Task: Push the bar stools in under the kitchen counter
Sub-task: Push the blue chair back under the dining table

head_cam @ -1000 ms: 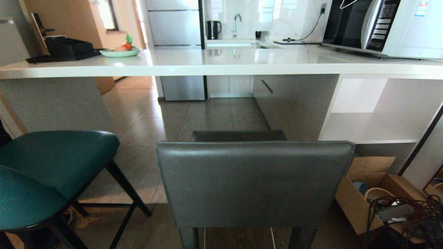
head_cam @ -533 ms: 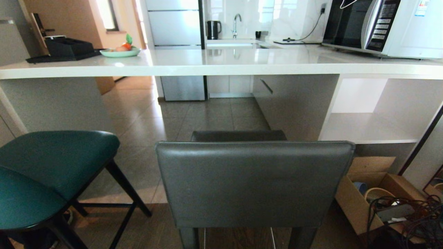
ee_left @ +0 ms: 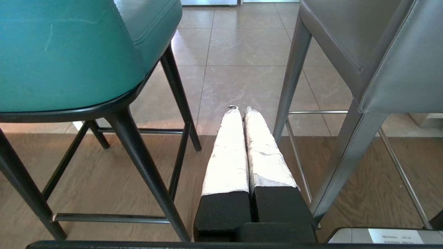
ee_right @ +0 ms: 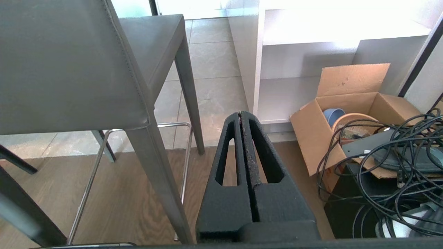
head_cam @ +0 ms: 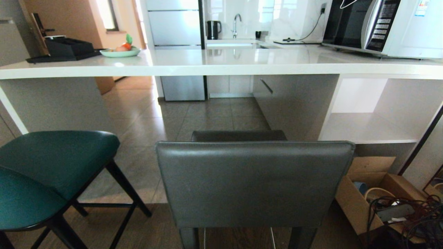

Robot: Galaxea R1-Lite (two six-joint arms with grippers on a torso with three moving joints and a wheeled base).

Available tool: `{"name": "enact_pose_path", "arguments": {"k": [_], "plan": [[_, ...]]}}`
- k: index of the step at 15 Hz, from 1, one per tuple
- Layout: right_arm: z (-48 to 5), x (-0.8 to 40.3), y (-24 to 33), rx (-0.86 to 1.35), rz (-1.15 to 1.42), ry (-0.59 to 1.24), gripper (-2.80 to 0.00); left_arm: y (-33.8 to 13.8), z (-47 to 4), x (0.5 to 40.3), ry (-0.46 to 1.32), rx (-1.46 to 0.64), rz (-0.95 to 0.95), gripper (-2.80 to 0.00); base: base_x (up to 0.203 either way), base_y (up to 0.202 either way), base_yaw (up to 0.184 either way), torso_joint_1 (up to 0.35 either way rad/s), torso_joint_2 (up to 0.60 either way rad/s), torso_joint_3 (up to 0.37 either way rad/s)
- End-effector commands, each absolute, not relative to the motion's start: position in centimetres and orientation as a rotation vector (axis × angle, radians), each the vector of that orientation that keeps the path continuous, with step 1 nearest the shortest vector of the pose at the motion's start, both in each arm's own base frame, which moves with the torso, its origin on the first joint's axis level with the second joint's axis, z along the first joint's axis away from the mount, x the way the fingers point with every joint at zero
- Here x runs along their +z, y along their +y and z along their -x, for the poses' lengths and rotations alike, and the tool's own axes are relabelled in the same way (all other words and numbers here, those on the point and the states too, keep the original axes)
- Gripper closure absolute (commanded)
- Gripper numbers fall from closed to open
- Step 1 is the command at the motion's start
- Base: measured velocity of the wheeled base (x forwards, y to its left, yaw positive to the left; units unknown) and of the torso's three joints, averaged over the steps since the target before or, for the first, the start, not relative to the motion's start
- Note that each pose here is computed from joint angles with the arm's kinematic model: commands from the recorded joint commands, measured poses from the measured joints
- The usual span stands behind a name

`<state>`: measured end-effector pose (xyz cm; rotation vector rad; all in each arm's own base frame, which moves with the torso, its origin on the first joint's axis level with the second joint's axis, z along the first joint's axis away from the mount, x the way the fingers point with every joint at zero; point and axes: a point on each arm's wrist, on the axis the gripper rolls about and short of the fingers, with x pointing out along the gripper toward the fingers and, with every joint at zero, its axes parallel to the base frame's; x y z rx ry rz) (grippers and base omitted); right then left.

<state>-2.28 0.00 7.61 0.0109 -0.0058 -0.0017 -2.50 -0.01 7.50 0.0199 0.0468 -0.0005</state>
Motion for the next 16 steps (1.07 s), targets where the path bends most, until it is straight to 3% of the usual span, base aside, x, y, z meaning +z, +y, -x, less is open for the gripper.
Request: {"name": "enact_pose_path", "arguments": {"k": [1, 16], "plan": [[2.23, 7.49, 0.00, -0.002, -0.011, 0.000, 0.00, -0.01, 2.49, 7.51, 0.048, 0.000, -0.020, 0.00, 0.000, 0.000, 0.000, 0.000, 0.00, 0.000], [2.23, 7.49, 0.00, -0.002, -0.012, 0.000, 0.00, -0.01, 2.49, 7.51, 0.048, 0.000, -0.020, 0.00, 0.000, 0.000, 0.000, 0.000, 0.00, 0.000]]}}
